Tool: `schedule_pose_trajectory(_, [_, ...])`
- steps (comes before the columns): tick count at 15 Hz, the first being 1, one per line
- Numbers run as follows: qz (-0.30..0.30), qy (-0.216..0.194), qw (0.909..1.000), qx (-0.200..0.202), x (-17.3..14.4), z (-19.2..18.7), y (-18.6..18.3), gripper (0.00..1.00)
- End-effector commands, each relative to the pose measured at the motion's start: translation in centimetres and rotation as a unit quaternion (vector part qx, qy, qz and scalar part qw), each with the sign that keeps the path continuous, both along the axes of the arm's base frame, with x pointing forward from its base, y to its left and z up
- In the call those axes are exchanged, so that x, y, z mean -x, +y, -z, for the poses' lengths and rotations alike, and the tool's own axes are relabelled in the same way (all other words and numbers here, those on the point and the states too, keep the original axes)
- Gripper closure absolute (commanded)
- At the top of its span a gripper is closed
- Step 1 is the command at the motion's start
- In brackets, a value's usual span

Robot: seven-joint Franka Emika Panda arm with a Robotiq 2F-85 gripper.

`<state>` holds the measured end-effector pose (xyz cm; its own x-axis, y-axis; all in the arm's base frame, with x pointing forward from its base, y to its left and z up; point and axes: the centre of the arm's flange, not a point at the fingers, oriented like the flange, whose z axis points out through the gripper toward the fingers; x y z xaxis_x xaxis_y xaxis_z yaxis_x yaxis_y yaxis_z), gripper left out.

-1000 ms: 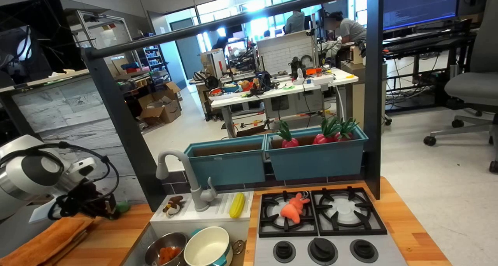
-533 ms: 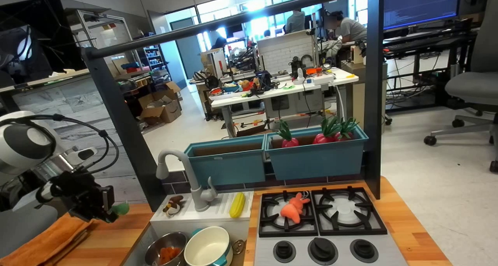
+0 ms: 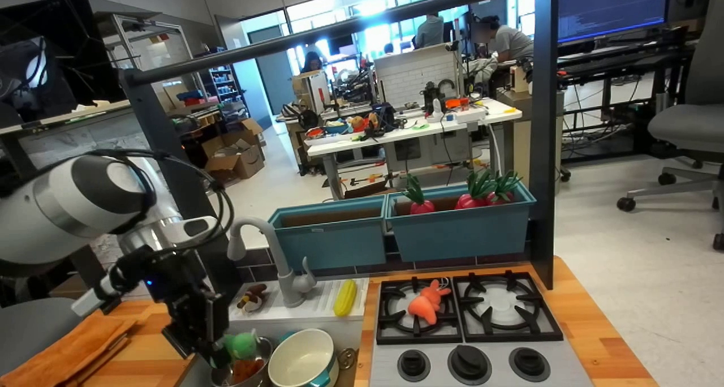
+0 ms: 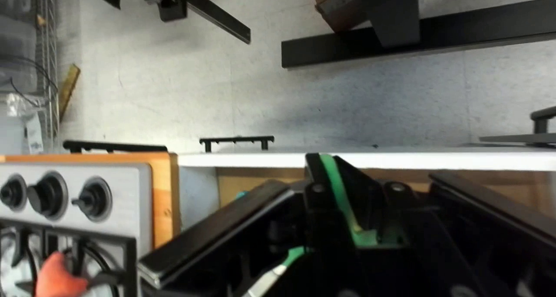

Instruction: Put the plush toys in the the pots in the sing and use the towel to wipe the surface

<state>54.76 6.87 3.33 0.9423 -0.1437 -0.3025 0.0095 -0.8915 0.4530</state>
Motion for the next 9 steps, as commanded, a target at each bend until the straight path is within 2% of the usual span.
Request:
schedule_pose_trajectory(1, [0.066, -0.007, 0.9976, 0.02, -0.1, 3.2, -5.3, 0.98])
schedule_pose_trajectory(4, [0.084, -0.051, 0.9951, 0.011, -0.9, 5.1, -6.8, 0.98])
schedule_pose_trajectory(9, [0.095, -0.127, 0.9873, -0.004, -3.0, 6.4, -6.5, 0.98])
